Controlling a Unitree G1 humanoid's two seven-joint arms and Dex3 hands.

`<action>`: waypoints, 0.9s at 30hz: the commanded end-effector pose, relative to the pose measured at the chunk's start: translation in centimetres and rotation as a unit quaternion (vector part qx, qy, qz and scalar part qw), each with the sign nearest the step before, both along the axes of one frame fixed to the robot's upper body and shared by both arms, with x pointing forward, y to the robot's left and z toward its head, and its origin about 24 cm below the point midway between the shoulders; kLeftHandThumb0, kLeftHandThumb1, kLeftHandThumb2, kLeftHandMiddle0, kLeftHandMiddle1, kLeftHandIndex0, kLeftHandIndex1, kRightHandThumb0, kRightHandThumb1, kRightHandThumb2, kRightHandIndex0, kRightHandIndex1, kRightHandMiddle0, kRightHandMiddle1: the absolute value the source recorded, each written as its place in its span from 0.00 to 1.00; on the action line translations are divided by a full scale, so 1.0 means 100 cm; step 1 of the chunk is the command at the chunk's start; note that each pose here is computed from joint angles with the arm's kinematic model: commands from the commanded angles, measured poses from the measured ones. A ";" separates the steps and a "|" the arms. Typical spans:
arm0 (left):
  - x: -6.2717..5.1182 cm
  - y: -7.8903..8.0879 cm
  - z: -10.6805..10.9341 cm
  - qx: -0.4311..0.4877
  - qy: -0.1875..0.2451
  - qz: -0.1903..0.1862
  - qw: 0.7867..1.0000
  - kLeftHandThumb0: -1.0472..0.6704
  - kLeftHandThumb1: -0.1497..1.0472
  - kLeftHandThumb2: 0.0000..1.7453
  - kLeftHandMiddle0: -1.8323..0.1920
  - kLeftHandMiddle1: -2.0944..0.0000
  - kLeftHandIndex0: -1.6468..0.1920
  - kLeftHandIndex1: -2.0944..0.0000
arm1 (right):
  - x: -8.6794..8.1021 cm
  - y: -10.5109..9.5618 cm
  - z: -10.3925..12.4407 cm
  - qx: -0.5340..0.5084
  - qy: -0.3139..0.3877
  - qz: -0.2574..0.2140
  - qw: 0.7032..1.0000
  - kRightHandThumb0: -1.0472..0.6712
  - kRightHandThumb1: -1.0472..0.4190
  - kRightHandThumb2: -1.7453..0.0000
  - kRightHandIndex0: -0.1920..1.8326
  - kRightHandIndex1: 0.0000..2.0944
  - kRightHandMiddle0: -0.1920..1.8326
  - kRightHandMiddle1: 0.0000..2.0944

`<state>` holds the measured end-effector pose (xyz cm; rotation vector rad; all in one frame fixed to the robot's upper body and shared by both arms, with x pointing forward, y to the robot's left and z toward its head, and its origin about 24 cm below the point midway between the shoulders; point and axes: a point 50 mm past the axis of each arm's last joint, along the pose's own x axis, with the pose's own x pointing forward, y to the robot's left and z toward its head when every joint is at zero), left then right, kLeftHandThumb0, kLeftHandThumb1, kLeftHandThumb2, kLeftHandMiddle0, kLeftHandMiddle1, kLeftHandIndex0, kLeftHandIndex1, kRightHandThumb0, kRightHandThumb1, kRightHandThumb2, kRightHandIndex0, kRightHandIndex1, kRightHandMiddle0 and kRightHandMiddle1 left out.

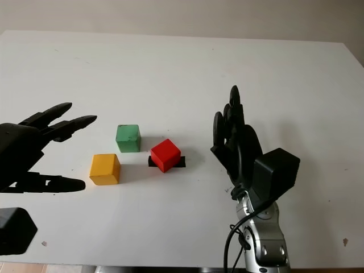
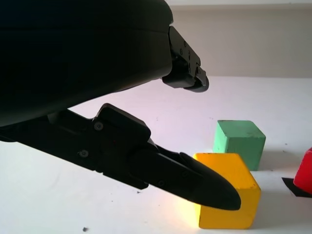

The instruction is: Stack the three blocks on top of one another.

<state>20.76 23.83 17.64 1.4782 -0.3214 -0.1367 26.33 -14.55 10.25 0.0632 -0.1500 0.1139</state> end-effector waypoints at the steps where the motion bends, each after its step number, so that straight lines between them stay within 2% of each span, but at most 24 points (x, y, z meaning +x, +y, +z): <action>1: 0.000 -0.003 -0.009 -0.004 0.000 -0.003 1.000 0.06 0.96 0.03 0.82 0.97 0.67 0.95 | -0.003 -0.003 0.005 0.005 -0.014 -0.007 1.000 0.18 0.00 0.63 0.00 0.00 0.00 0.00; 7: 0.001 -0.007 -0.021 -0.003 0.000 -0.006 1.000 0.05 1.00 0.05 0.82 0.98 0.66 0.95 | -0.003 -0.005 0.005 0.006 -0.019 -0.006 1.000 0.18 0.00 0.62 0.00 0.00 0.00 0.00; 16: 0.002 -0.015 -0.027 -0.003 -0.003 0.006 1.000 0.05 1.00 0.05 0.82 0.97 0.62 0.92 | -0.003 -0.008 0.006 0.008 -0.022 -0.009 1.000 0.19 0.00 0.63 0.00 0.00 0.00 0.00; 17: 0.002 -0.015 -0.028 -0.001 -0.005 0.008 1.000 0.05 1.00 0.04 0.82 0.97 0.64 0.86 | -0.003 -0.009 0.006 0.009 -0.023 -0.008 1.000 0.19 0.00 0.63 0.00 0.00 0.00 0.00; 19: 0.003 -0.016 -0.028 -0.004 -0.016 0.010 1.000 0.06 1.00 0.05 0.82 0.97 0.79 0.57 | -0.003 -0.009 0.006 0.009 -0.024 -0.008 1.000 0.20 0.00 0.63 0.00 0.00 0.00 0.00; 21: 0.003 -0.017 -0.028 -0.008 -0.027 0.014 0.999 0.09 0.99 0.04 0.80 0.97 0.82 0.46 | -0.002 -0.010 0.007 0.006 -0.025 -0.008 1.000 0.20 0.00 0.63 0.00 0.00 0.00 0.00; 27: 0.005 -0.020 -0.030 -0.003 -0.026 0.031 0.999 0.12 0.97 0.03 0.79 0.97 0.85 0.35 | 0.000 -0.012 0.007 0.008 -0.028 -0.005 1.000 0.19 0.00 0.63 0.00 0.00 0.00 0.00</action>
